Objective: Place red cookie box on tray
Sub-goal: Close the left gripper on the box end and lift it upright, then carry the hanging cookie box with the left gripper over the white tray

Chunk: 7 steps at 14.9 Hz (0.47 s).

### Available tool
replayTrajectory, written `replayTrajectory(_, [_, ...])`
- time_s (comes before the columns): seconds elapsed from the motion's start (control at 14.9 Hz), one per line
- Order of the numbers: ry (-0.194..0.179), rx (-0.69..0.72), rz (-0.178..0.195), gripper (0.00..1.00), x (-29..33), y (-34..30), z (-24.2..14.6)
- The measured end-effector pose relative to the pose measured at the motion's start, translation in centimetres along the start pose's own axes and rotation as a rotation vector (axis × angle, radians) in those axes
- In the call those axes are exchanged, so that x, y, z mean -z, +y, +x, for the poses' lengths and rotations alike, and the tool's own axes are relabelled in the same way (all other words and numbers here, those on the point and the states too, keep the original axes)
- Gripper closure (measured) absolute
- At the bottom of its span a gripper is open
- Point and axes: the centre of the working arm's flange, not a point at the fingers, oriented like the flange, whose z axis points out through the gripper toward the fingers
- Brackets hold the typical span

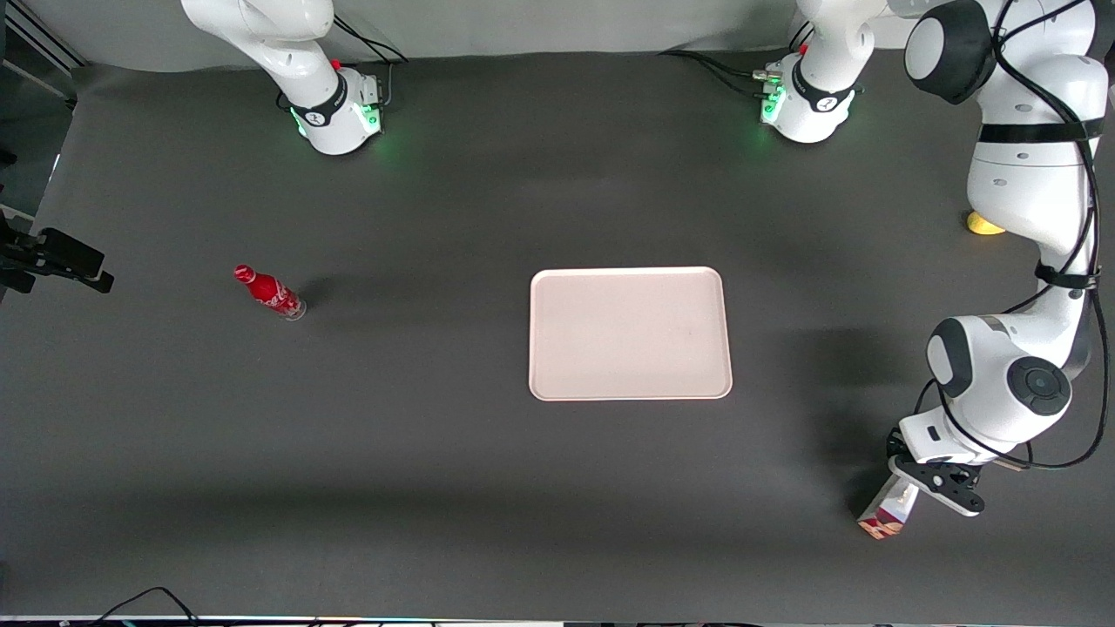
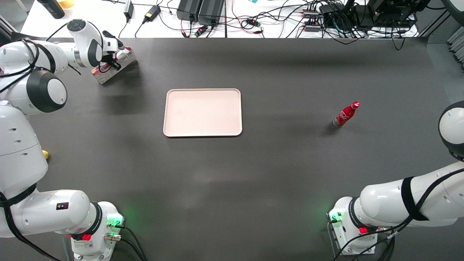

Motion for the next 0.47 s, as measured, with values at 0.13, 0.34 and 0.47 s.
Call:
replayTrajectory(0.13, [0.005, 0.014, -0.002, 0.77, 0.1, -0.4, -0.2])
replayTrajectory(0.34, [-0.011, 0.017, -0.023, 0.84, 0.9, -0.6, 0.4])
replayTrajectory(0.47, [-0.039, 0.015, -0.052, 0.84, 2.9, -0.9, 1.6])
